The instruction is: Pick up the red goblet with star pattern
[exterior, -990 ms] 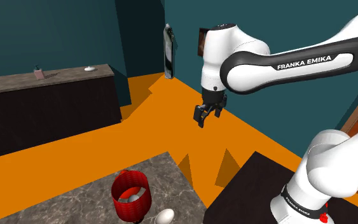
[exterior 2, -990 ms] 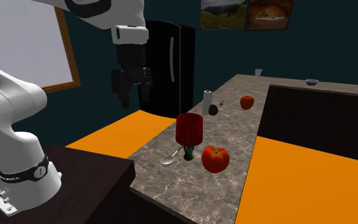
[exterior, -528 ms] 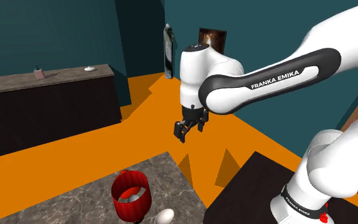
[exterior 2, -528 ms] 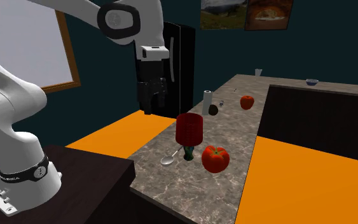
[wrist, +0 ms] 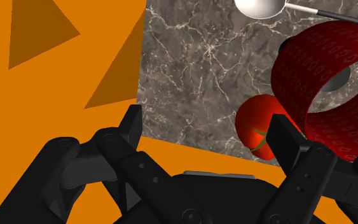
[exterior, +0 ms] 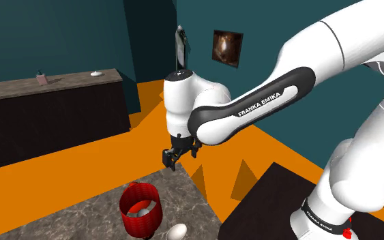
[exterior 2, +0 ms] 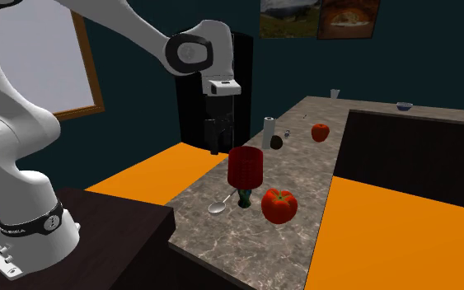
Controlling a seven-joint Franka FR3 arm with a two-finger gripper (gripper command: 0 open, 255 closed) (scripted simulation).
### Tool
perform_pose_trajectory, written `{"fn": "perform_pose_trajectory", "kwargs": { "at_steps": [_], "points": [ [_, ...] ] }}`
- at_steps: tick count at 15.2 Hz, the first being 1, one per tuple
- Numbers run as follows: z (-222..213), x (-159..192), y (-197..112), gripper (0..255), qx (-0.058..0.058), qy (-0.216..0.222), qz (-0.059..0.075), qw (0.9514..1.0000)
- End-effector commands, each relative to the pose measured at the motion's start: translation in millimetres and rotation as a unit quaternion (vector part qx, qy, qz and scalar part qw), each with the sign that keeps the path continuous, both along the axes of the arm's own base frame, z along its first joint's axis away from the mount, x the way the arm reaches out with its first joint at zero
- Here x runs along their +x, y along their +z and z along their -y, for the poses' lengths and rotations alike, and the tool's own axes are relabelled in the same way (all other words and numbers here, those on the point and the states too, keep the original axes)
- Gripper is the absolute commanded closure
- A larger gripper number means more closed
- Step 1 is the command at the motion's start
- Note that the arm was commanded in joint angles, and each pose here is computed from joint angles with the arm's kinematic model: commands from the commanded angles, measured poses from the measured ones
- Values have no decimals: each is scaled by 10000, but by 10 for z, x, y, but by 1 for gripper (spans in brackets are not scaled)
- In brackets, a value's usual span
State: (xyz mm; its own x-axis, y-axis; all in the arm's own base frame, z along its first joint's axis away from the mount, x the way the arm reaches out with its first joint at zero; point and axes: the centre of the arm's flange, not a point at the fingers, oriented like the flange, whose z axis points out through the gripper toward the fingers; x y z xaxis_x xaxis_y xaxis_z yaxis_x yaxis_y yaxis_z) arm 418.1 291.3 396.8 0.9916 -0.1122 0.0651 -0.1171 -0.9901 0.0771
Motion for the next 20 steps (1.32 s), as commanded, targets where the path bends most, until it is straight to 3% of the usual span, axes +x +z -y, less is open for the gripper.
{"fn": "perform_pose_trajectory", "kwargs": {
  "at_steps": [1,8,18,19,20],
  "points": [
    [-238,90,-145,0,29,-4,-7,10000],
    [-980,343,-599,0,105,-2,-28,9999],
    [-1025,358,-1026,0,109,-2,-30,9999],
    [-1016,357,-1024,255,109,-2,-30,9999],
    [-1017,360,-1022,255,109,-2,-30,9999]
  ]
}}
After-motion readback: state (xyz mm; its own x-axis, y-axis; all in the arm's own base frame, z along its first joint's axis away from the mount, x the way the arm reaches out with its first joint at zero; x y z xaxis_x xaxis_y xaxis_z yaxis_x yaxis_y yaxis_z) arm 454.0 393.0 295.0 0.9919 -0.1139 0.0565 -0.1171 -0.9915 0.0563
